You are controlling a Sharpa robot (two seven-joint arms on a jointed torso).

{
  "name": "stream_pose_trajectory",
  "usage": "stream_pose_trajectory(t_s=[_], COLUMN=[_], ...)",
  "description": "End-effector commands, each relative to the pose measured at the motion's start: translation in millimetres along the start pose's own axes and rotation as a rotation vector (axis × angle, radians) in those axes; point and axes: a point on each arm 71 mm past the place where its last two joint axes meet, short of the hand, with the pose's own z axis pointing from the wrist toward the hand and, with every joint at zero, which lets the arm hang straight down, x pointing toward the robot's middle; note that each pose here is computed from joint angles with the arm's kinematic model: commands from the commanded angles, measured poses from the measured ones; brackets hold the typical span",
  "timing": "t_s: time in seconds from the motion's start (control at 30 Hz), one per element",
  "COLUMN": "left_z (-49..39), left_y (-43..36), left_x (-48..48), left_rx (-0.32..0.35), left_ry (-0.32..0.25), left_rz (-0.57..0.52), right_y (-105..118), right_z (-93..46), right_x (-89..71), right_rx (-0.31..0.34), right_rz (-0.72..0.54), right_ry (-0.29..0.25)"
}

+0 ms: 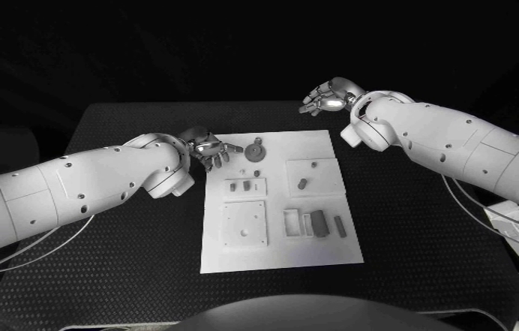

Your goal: Assemble the parts on the task board

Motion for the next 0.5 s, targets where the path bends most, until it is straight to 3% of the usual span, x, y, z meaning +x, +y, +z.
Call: stream_pose_trajectory(t_s=[0.03, 0.23, 0.5], left_z=[0.5, 6.4, 14.1], left_y=[-23.5, -37.1, -49.3], left_x=[-4.3, 1.1, 19.5], left_rx=[0.261, 0.341, 0.421], left_ry=[-0.116, -0.168, -0.117], left_rz=[0.080, 0.274, 0.464], right_y=[1, 3, 3], right_z=[0.0, 0.7, 1.4], right_x=[0.7, 2.1, 3.7], right_rx=[-0.017, -0.018, -0.020], right_rz=[0.002, 0.002, 0.003], right_ry=[0.003, 0.006, 0.009])
